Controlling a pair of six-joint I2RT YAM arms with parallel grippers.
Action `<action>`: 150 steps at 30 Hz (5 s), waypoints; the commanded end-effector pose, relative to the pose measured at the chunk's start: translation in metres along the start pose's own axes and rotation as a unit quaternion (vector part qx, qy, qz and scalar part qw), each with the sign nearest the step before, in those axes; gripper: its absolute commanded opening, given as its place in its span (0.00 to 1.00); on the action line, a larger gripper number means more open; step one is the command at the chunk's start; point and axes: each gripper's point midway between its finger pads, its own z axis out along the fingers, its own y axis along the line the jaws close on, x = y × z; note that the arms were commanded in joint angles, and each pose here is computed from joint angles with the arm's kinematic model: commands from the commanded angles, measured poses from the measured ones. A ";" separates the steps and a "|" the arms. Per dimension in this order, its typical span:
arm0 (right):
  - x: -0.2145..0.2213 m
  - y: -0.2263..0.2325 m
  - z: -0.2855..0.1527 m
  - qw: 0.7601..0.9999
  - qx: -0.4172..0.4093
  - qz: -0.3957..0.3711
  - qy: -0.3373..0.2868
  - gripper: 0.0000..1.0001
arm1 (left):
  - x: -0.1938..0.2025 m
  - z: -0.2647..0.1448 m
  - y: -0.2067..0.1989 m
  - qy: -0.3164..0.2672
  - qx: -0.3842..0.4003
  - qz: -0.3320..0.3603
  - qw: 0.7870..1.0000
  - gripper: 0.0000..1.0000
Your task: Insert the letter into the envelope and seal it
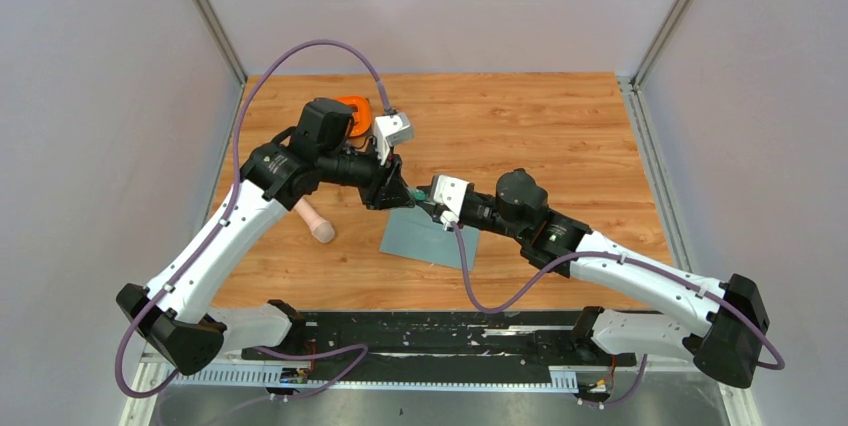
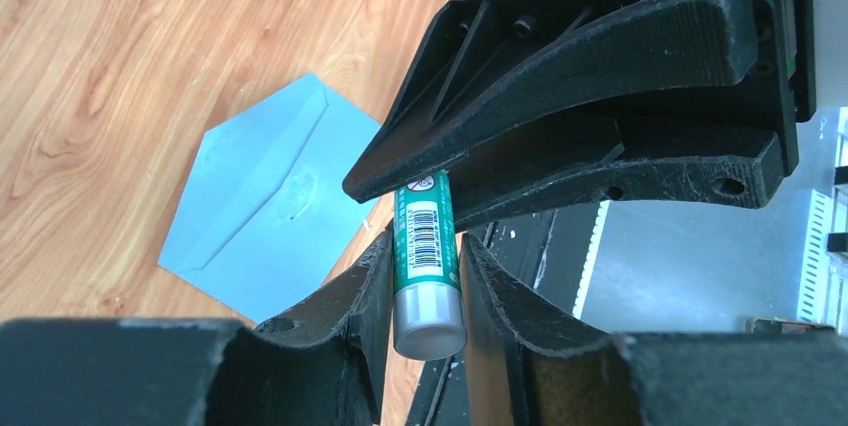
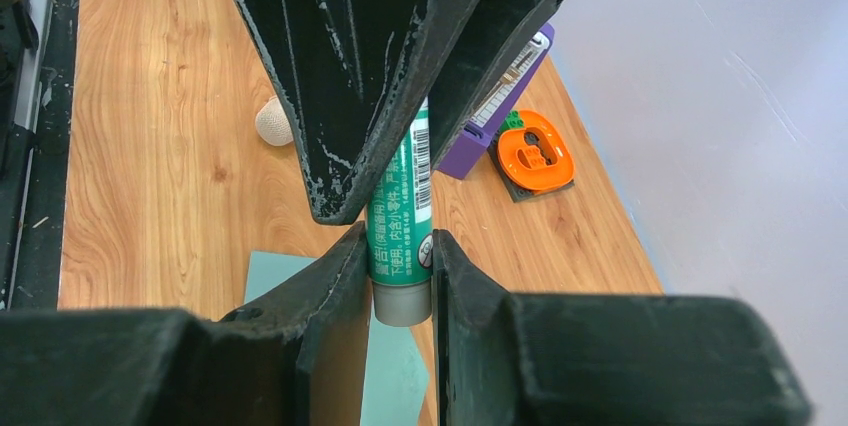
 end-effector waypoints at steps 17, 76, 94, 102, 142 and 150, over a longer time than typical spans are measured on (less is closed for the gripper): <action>-0.020 -0.027 -0.003 0.996 0.037 0.082 -0.015 0.62 | -0.011 -0.007 0.004 -0.016 -0.025 0.024 0.999 0.00; 0.248 -0.026 0.023 0.803 0.024 0.518 0.295 0.33 | 0.190 -0.026 0.094 0.326 -0.085 0.203 0.919 0.00; 0.264 -0.021 0.023 0.819 0.035 0.467 0.332 0.00 | 0.186 0.011 0.087 0.285 -0.061 0.140 0.946 0.00; 0.270 -0.061 -0.023 0.852 0.171 0.332 0.367 0.00 | 0.175 0.030 0.091 0.257 -0.070 0.110 0.958 0.00; 0.159 -0.051 -0.017 0.862 0.129 0.461 0.167 0.25 | 0.163 0.098 0.166 0.185 -0.205 -0.021 0.961 0.00; 0.252 -0.079 -0.046 0.780 0.257 0.487 0.299 0.00 | 0.169 0.099 0.166 0.188 -0.201 -0.025 0.961 0.00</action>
